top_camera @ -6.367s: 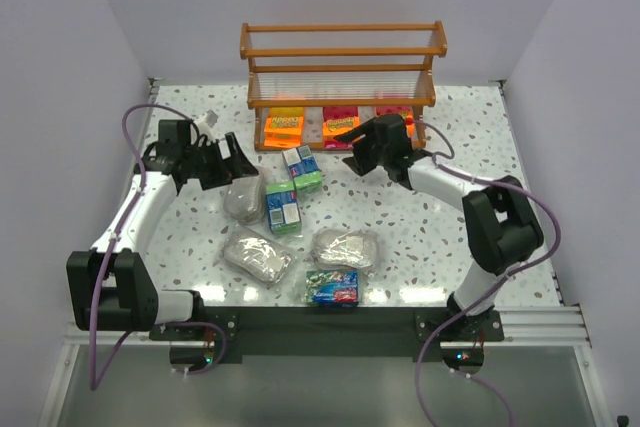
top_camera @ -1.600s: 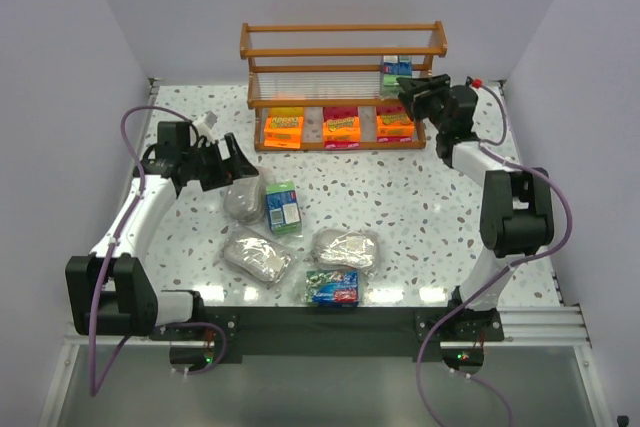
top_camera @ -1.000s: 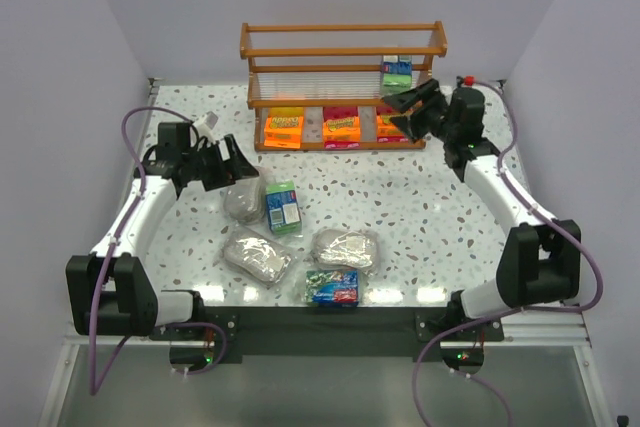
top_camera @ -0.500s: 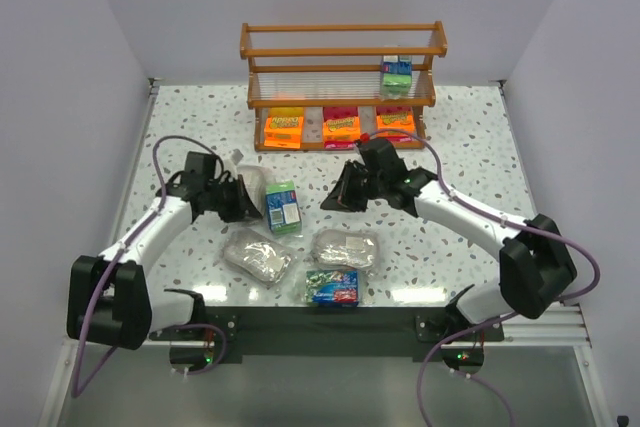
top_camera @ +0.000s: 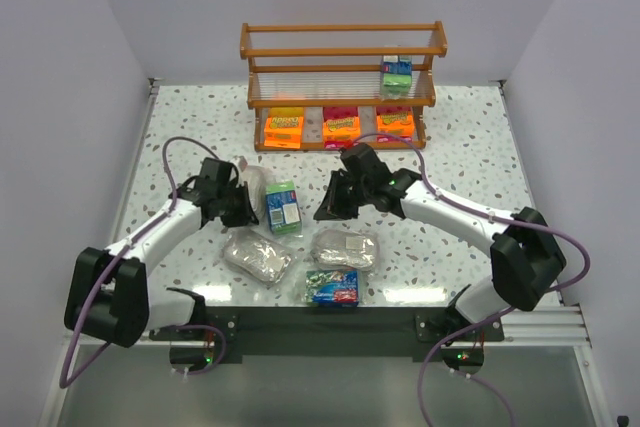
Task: Place and organize the cleaning sponges onto the shelf
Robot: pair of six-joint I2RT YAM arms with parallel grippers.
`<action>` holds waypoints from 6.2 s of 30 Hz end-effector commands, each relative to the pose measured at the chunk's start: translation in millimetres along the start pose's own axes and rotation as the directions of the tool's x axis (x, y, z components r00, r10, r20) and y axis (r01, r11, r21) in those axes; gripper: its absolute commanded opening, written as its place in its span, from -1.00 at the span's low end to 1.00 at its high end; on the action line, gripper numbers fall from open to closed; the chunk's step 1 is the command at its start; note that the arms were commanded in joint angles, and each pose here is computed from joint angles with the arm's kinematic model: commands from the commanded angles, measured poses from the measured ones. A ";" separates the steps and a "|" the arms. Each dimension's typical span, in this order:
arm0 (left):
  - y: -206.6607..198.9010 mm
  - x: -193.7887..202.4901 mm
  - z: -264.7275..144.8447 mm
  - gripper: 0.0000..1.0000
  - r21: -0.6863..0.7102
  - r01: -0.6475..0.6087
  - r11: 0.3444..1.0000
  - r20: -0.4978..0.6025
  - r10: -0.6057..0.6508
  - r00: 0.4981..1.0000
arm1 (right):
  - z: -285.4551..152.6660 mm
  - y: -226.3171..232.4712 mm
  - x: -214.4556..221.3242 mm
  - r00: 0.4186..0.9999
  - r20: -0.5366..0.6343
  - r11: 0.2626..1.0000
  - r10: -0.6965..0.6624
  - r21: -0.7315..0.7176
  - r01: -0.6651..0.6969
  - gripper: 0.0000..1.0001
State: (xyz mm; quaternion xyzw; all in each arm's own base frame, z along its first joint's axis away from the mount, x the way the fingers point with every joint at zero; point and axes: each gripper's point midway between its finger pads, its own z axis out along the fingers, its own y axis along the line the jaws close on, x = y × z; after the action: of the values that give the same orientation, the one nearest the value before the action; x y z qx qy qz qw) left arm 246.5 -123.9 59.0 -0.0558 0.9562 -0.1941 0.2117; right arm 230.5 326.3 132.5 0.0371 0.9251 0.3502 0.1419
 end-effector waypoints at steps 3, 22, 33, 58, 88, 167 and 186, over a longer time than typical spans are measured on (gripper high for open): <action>-29.2 -11.9 16.7 -1.00 0.083 -0.030 0.996 0.040 0.027 0.999 | -5.4 4.6 -8.8 0.999 0.044 0.999 -0.030 0.034 0.028 -1.00; -137.3 -9.4 49.9 -1.00 0.344 -0.035 0.938 0.008 0.035 0.999 | 5.9 -27.7 -11.9 0.997 0.080 0.984 0.015 0.178 -0.030 -0.10; -134.9 -3.0 30.9 -1.00 0.304 -0.071 0.950 0.015 0.070 0.997 | 27.2 -19.8 -52.8 0.988 0.150 0.976 -0.024 0.219 -0.010 0.18; -74.4 -66.5 -66.1 -1.00 0.139 -0.021 0.990 0.270 -0.018 0.963 | 78.9 -64.3 -59.2 0.990 0.115 0.972 0.083 0.208 -0.106 -0.38; -84.1 -128.2 -147.0 -1.00 0.105 -0.057 0.993 0.472 0.000 0.882 | -89.6 49.2 -175.9 0.833 0.362 0.881 0.418 -0.385 -0.275 -1.00; -66.9 -94.9 -83.6 -0.64 0.136 -0.083 0.987 0.318 0.036 0.947 | -94.9 31.9 -162.6 0.869 0.488 0.985 0.086 -0.172 -0.001 0.48; -120.8 38.3 -40.8 -0.53 0.382 -0.209 0.900 -0.071 0.254 0.965 | -119.2 -109.7 107.3 0.914 -0.207 0.917 -0.350 0.122 0.379 0.37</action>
State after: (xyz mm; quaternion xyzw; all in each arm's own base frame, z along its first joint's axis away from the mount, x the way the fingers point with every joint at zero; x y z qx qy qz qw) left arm 204.3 -235.2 127.0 0.1140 0.9115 -0.3515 0.1805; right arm 118.5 198.9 146.2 -0.1282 0.9403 0.2743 0.1553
